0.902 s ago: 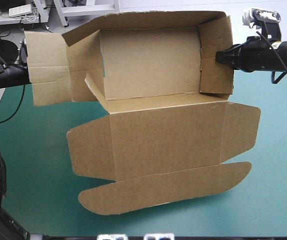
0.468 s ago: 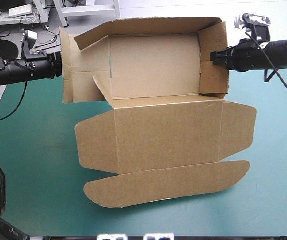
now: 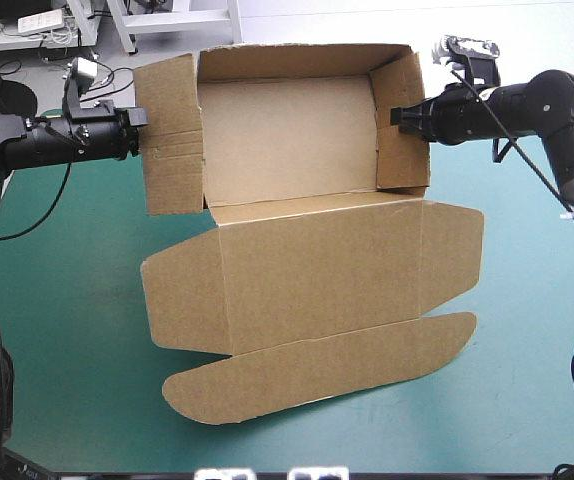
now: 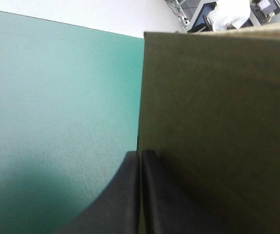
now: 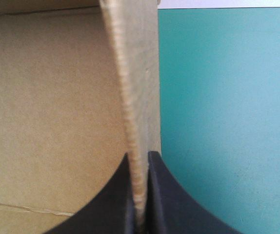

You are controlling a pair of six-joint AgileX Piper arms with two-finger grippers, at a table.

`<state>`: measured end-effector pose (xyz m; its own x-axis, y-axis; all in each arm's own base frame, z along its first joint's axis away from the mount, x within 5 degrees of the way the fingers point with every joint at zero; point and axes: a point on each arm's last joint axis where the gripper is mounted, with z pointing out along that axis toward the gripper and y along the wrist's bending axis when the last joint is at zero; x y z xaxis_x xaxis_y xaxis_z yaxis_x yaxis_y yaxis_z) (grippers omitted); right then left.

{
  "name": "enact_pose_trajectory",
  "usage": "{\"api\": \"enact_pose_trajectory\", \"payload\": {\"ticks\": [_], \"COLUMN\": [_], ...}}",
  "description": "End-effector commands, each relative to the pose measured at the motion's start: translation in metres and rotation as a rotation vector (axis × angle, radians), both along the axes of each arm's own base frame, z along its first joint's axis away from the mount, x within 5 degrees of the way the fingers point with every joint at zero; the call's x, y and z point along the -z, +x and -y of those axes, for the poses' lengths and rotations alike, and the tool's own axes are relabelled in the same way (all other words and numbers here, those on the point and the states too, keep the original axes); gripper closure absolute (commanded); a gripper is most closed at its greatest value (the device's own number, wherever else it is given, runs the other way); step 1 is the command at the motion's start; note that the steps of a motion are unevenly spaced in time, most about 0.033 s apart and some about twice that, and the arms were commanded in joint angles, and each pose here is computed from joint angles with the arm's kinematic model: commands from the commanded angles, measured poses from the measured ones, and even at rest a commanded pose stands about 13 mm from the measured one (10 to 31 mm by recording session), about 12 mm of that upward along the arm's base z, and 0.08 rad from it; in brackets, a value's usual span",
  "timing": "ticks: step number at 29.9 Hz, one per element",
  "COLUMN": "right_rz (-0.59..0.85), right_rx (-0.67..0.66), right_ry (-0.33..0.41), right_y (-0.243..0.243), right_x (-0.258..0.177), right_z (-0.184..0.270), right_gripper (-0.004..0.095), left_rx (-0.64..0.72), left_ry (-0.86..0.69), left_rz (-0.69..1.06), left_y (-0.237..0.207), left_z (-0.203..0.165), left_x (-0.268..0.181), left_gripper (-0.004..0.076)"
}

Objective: Fold the box

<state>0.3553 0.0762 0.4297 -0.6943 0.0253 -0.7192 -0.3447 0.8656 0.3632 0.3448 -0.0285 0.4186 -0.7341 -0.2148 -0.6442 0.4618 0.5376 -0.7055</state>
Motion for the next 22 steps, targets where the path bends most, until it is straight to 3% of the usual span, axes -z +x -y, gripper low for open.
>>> {"api": "enact_pose_trajectory", "payload": {"ticks": [1, 22], "right_rz": [0.123, 0.153], "right_rx": [0.031, 0.063], "right_ry": [0.09, 0.118], "right_y": [-0.011, -0.005], "right_x": [-0.031, -0.032], "right_z": [-0.001, -0.001], "right_gripper": [0.0924, 0.0924], "left_rx": [0.077, 0.165], "left_ry": [-0.061, -0.08], "left_rz": [0.054, 0.1], "left_y": [-0.025, -0.044], "left_z": [0.009, 0.038], "left_x": [-0.031, -0.047], "left_gripper": [0.0725, 0.0734]}}
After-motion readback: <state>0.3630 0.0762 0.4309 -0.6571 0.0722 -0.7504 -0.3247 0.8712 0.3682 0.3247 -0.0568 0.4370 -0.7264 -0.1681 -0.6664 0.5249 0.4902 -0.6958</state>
